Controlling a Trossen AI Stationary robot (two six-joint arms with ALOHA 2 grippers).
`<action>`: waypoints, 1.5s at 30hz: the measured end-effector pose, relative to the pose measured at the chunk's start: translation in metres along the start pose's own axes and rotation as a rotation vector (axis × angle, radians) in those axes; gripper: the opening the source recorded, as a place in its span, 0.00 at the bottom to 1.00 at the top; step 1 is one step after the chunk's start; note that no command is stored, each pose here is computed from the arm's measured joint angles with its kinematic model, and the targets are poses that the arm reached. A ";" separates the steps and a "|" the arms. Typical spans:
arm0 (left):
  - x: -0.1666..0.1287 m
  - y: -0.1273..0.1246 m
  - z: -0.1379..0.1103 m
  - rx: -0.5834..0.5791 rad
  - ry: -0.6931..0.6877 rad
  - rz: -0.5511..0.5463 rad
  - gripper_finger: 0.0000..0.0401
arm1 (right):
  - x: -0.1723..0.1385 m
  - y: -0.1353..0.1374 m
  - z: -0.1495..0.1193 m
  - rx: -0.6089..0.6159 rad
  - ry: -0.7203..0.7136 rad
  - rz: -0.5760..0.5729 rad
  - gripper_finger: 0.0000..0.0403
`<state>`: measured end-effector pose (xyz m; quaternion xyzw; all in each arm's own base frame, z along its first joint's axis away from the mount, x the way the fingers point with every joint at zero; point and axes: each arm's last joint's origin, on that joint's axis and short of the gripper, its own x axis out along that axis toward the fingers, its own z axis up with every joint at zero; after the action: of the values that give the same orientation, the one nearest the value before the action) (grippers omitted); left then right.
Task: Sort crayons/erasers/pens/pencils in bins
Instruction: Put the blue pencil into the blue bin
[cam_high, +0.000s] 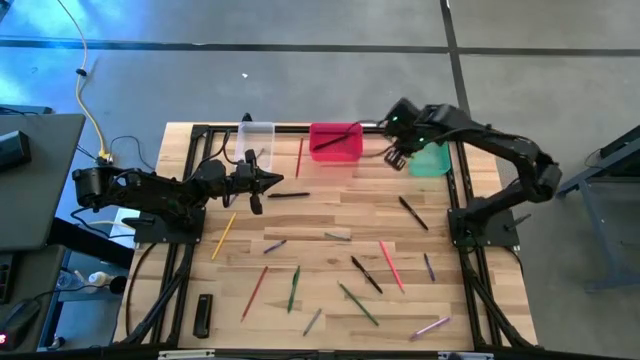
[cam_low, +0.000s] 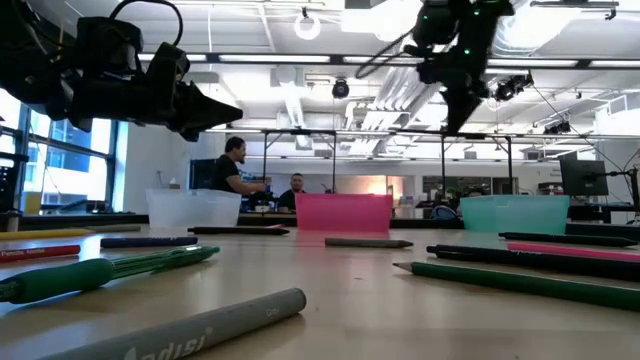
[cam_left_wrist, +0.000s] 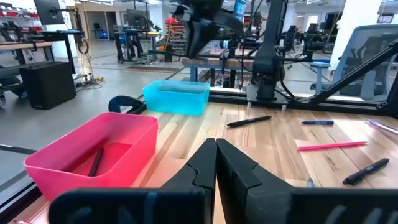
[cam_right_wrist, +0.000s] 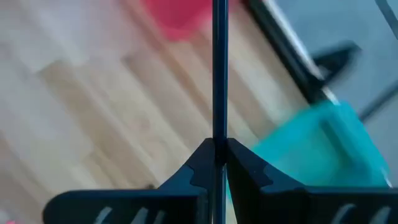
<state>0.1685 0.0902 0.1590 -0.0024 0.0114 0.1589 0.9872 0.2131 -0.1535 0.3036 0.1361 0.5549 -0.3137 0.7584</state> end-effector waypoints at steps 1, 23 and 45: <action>0.000 0.000 0.000 0.000 0.000 0.000 0.00 | -0.001 -0.008 -0.002 0.039 0.014 -0.013 0.05; 0.000 0.000 -0.002 -0.004 0.018 0.005 0.00 | 0.077 -0.095 -0.056 0.400 0.133 -0.103 0.05; 0.000 0.000 -0.002 -0.015 0.017 0.005 0.00 | 0.091 -0.073 -0.053 0.778 0.228 -0.200 0.05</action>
<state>0.1683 0.0904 0.1573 -0.0113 0.0187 0.1615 0.9866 0.1444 -0.2091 0.2113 0.3919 0.4858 -0.5550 0.5499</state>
